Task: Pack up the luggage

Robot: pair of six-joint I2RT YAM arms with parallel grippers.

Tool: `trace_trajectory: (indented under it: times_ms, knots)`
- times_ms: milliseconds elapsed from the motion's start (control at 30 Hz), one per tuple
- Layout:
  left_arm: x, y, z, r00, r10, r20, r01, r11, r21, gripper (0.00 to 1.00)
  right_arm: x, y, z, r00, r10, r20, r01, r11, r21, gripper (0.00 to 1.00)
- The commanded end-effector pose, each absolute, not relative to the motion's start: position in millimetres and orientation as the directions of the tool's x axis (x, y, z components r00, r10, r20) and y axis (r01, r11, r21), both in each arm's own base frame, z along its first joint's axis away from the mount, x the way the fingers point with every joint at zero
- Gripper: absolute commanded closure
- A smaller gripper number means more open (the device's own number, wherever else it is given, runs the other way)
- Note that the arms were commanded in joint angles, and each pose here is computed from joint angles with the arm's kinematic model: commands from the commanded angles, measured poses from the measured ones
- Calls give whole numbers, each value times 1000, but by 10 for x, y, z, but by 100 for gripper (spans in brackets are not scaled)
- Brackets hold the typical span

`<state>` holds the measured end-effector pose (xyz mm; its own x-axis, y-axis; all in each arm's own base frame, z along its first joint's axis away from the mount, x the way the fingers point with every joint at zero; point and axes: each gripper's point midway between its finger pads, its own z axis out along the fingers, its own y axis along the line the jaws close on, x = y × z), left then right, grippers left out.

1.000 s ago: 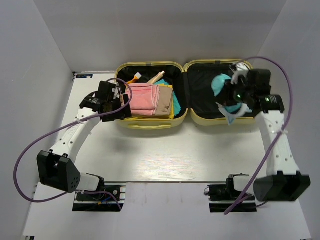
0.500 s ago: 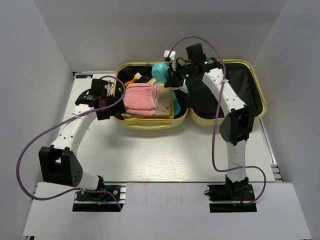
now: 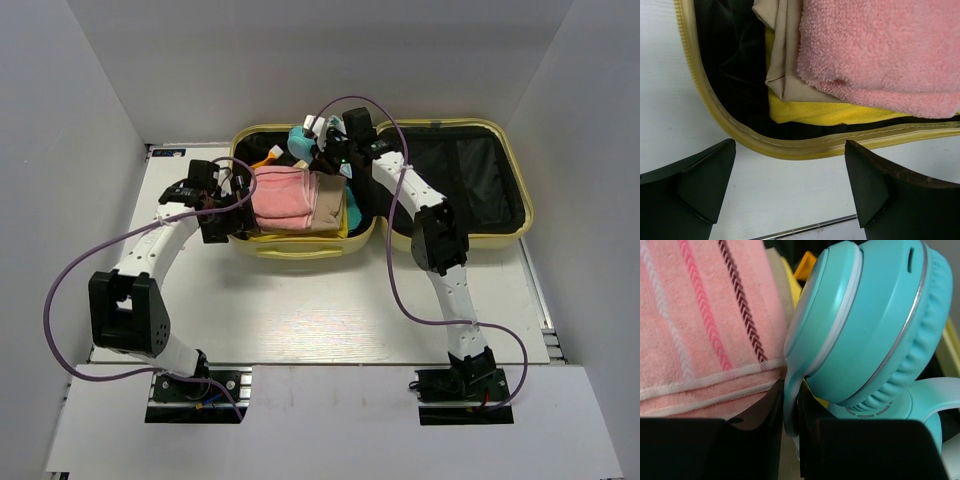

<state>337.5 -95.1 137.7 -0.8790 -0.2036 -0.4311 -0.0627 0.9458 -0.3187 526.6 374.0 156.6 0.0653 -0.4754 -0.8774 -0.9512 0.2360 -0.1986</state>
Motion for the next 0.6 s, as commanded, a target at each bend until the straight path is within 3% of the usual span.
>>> trace_trajectory:
  times_ms: [0,67,100,133,300,467,500,533,567]
  knots:
    - [3439,-971,1425,-874,-200,-443,-37,936,-351,0,5544,3900,2211,259,-380,-888,-880,285,-379,90]
    - [3490,-949,1433,-870,-211,-445,-46,934,-354,0,5517,3896,2148,234,-387,-892,-892,279,-355,86]
    - [3507,-944,1439,-869,-222,-442,-53,930,-363,0,5465,3908,2054,213,-398,-892,-904,267,-335,77]
    - [3525,-923,1461,-866,-232,-444,-62,929,-365,0,5452,3889,2062,209,-406,-890,-903,269,-335,73]
    - [3696,-824,1634,-835,-276,-476,-87,920,-381,0,5250,3921,2147,210,-418,-884,-915,235,-328,72]
    - [3829,-767,1798,-807,-301,-509,-91,914,-395,0,5024,3944,2361,171,-393,-903,-925,253,-285,60]
    - [3838,-782,1818,-804,-295,-517,-83,916,-394,0,5024,3987,2406,176,-379,-908,-920,265,-289,53]
    - [3849,-774,1832,-802,-296,-519,-83,916,-393,0,5069,3998,2432,136,-364,-921,-912,318,-260,17]
    - [3864,-759,1859,-798,-298,-524,-83,915,-394,0,5173,3993,2516,140,-351,-926,-885,376,-276,9]
